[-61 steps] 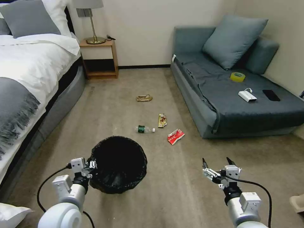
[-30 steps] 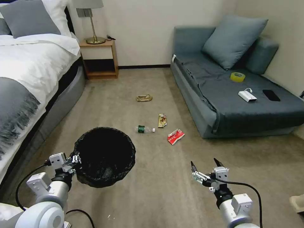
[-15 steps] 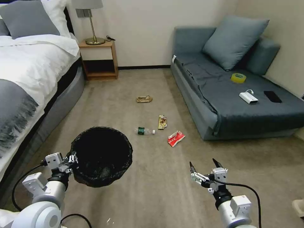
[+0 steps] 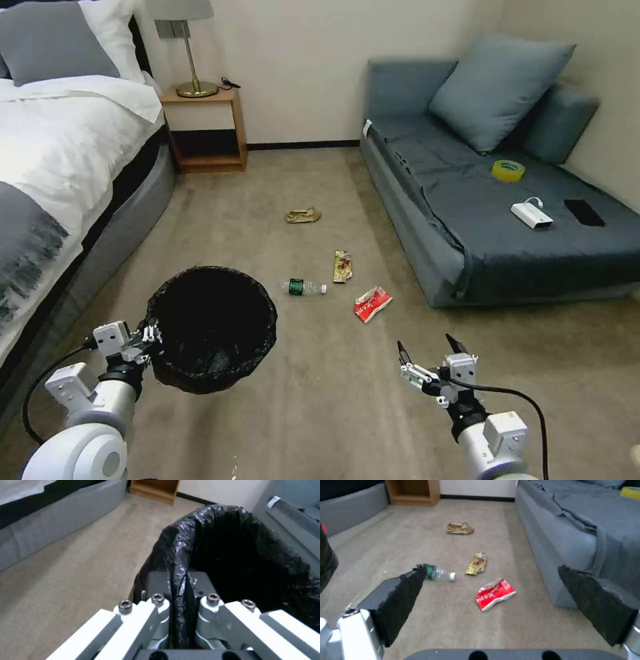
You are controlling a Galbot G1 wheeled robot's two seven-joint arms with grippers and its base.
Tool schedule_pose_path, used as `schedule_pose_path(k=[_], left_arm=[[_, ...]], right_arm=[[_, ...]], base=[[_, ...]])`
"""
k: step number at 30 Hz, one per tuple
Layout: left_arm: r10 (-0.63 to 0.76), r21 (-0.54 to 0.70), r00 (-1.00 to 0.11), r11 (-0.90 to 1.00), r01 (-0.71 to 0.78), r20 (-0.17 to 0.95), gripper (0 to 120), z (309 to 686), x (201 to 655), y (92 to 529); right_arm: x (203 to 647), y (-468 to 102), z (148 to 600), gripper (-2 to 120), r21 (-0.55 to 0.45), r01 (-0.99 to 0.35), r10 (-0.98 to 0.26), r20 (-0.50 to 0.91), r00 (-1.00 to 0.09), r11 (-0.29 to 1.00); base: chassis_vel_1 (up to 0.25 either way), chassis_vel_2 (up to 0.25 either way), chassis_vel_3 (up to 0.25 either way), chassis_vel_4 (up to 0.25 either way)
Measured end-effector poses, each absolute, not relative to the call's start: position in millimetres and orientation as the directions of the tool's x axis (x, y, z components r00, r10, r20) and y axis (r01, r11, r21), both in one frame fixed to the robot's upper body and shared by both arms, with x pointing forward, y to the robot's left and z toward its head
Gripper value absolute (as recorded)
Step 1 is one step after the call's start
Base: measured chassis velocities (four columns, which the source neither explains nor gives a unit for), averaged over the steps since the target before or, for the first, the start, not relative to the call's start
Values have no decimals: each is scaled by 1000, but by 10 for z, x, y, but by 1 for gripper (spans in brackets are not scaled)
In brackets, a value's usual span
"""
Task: Pick up the trash bin, then pick up the garbage on the floor and place it into the trash bin.
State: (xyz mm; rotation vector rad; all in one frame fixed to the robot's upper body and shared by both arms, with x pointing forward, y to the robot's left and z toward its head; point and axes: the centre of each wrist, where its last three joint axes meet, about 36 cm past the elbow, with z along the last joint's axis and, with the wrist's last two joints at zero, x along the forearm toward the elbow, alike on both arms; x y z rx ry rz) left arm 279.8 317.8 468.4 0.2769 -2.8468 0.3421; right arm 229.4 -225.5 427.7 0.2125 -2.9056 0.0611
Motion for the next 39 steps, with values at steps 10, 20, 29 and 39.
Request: schedule_pose_path(k=[10, 20, 29, 39], left_arm=[[-161, -208, -948, 952, -223, 275, 6, 4692, 2799, 3205], [-176, -172, -949, 959, -225, 261, 6, 4678, 2803, 3208], [-176, -174, -949, 959, -226, 261, 5, 4666, 2810, 3209], [-187, -177, -947, 955, -237, 262, 5, 4640, 2807, 3244]], right_arm=[[2304, -2259, 4275, 100, -26, -152, -142, 228, -963, 988], [2312, -2254, 4272, 100, -25, -157, -147, 229, -962, 987], [2330, -2257, 4276, 100, -24, -159, -150, 230, -962, 987], [2370, -2237, 4201, 100, -12, -163, -156, 241, -958, 986]], base=[[-119, 138, 125, -122], [-128, 129, 136, -132], [-170, 166, 158, -166], [-172, 176, 170, -169]])
